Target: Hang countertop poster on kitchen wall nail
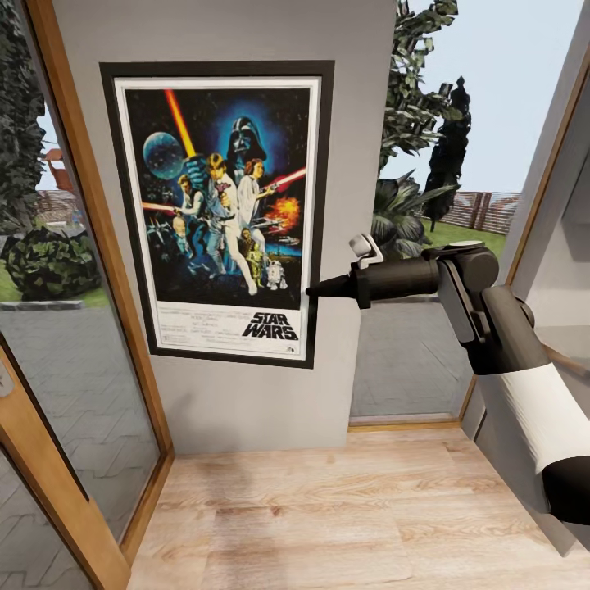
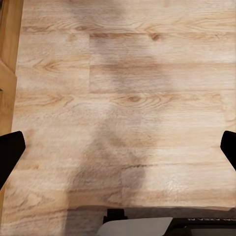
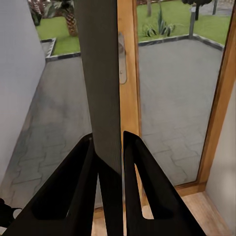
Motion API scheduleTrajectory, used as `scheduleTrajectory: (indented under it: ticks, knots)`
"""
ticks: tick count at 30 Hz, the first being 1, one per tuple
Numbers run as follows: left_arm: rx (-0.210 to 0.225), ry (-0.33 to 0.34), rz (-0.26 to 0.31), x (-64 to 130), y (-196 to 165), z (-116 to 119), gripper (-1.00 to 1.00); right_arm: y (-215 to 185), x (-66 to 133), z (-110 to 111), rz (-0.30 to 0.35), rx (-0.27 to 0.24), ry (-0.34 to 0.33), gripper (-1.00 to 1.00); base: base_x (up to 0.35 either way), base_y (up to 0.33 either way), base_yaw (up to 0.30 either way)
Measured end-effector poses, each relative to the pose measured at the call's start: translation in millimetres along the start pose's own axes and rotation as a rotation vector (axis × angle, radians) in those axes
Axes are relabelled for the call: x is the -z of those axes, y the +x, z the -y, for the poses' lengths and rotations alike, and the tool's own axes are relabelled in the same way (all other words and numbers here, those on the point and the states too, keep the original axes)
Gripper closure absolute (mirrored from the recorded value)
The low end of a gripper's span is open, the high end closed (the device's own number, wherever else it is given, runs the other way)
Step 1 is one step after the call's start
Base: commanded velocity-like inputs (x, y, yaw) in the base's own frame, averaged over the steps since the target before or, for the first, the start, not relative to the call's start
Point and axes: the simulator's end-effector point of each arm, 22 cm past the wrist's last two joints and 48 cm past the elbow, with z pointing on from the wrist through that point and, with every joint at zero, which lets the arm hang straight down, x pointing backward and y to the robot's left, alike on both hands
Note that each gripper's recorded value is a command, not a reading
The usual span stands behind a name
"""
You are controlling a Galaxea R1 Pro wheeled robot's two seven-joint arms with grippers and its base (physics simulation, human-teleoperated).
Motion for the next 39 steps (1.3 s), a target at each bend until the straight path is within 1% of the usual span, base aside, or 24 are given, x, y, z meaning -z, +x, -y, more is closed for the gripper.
scheduleTrajectory:
  ticks: [4, 8, 39]
  knots:
    - [0.000, 0.000, -0.001, 0.1, 0.2, 0.0, -1.00, -0.2, 0.0, -0.3, 0.001, 0.000, -0.001, 1.00, 0.021, 0.000, 0.000]
    - [0.000, 0.000, -0.001, 0.2, 0.3, 0.1, -1.00, -0.4, 0.1, -0.7, 0.001, 0.000, -0.001, 1.00, 0.192, 0.000, 0.000]
    - [0.000, 0.000, -0.001, 0.3, 0.3, -0.1, -1.00, -0.5, 0.2, -1.0, 0.001, 0.000, -0.001, 1.00, 0.327, 0.000, 0.000]
